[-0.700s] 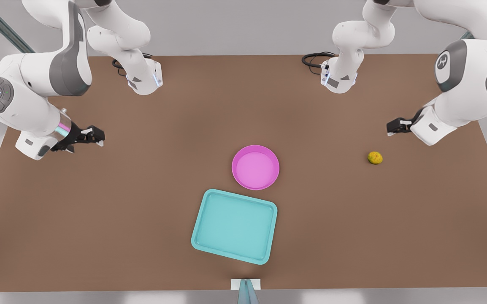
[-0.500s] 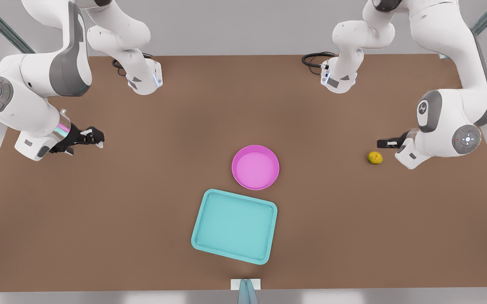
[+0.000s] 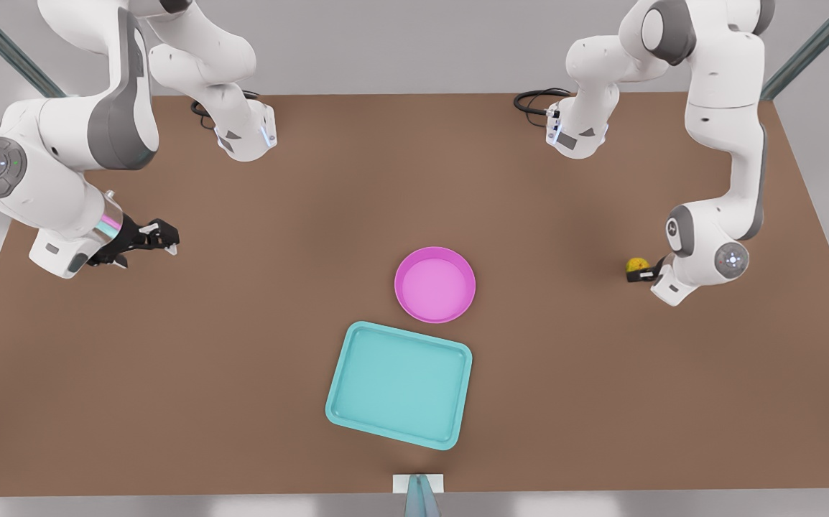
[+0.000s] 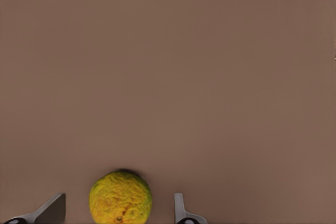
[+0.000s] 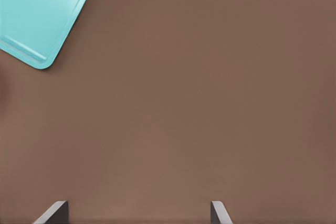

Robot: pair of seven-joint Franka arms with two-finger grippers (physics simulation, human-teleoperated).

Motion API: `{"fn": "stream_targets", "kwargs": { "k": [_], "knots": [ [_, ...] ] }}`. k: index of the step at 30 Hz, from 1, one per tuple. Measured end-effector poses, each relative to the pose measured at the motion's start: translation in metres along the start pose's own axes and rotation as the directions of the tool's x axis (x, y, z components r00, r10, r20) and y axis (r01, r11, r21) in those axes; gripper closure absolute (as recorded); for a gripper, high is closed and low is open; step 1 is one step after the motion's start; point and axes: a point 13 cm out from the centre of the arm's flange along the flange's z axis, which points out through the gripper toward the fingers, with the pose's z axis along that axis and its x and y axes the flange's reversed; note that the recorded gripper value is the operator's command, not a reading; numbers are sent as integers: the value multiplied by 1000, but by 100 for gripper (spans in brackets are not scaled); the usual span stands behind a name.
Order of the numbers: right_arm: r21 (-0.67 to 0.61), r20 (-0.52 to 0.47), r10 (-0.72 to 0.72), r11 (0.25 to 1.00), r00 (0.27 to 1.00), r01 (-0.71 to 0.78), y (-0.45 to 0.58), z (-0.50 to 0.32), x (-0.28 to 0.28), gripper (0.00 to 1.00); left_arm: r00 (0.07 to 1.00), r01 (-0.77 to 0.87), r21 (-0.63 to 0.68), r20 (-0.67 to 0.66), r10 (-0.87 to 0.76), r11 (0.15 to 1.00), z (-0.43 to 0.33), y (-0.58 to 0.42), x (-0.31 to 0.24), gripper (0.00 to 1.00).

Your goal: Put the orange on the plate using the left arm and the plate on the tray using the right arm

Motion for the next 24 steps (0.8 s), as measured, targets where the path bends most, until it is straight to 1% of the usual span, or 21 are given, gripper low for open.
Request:
{"fn": "stream_targets", "kwargs": {
  "k": [5,12,24],
  "knots": [
    [0,-1,-4,1000,1000,4,-1,0,0,0,1000,-20,-1,-2,20,1000,6,1,2,0],
    [-1,-11,-10,1000,1000,10,0,4,0,0,998,-30,0,-62,29,1000,35,6,24,0],
    [-2,-21,-11,1000,1000,11,1,8,0,0,996,-43,-9,-82,42,999,62,14,25,0]
  ]
}}
